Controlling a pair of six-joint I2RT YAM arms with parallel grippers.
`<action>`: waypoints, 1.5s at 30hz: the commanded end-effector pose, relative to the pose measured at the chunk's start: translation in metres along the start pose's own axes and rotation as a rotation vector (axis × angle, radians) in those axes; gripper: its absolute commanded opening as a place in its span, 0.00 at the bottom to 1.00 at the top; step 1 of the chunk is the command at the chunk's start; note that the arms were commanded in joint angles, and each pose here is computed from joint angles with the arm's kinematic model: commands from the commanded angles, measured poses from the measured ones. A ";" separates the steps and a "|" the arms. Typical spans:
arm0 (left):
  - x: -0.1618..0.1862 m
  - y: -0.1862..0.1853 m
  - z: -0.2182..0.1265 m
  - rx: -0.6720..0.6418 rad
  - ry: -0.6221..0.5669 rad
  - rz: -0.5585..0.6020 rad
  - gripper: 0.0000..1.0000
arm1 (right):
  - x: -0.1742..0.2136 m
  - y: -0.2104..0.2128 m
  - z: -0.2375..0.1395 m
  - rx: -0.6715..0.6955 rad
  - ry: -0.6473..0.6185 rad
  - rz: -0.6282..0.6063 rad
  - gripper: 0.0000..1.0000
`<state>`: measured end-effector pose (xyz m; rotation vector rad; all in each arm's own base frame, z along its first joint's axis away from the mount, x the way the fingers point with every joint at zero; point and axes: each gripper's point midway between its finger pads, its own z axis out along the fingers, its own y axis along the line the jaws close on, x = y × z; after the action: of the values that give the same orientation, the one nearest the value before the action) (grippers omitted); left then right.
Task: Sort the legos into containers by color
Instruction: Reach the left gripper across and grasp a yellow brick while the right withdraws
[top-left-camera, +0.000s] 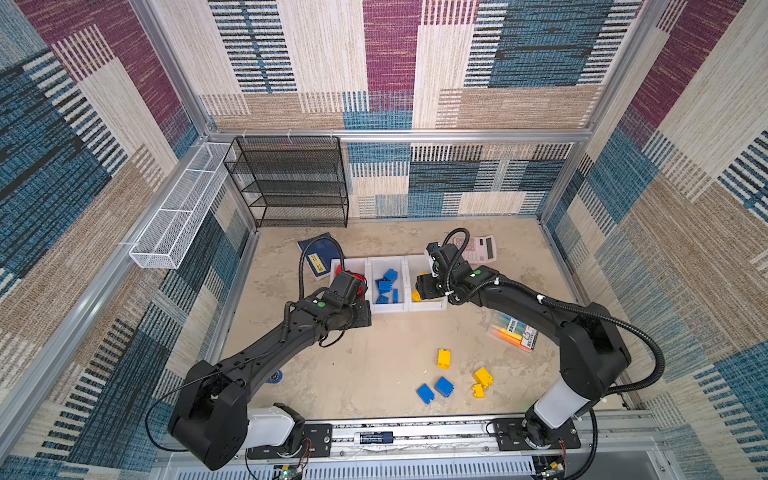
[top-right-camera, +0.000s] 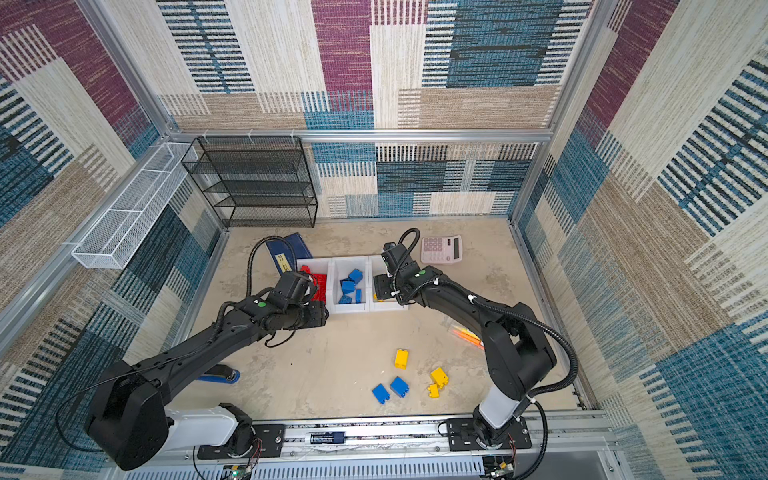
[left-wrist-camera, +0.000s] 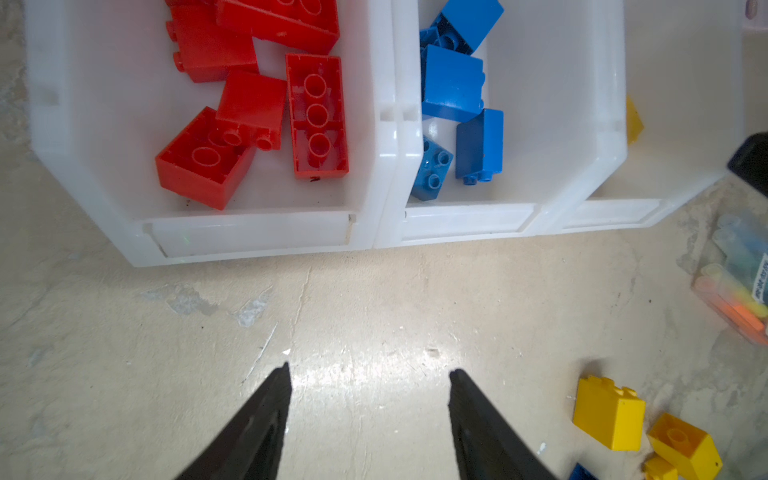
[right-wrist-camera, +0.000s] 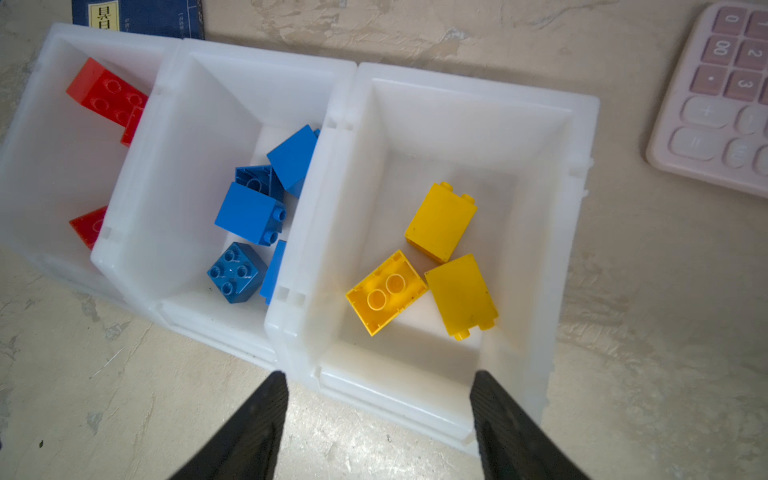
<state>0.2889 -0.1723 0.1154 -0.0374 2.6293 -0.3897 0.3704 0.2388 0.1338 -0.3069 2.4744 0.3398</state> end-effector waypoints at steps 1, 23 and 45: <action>-0.004 -0.015 -0.003 0.037 -0.012 0.045 0.64 | -0.006 -0.011 -0.011 0.003 -0.029 0.043 0.73; 0.130 -0.210 0.057 0.234 0.317 0.646 0.64 | 0.035 -0.133 -0.076 0.121 -0.151 0.355 0.76; 0.132 -0.211 0.080 0.153 0.356 0.716 0.34 | 0.045 -0.137 -0.084 0.123 -0.162 0.369 0.76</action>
<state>0.1934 -0.4118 0.0373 1.0603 2.7366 -0.3764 0.3277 0.0779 0.1437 0.2124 2.3941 0.3415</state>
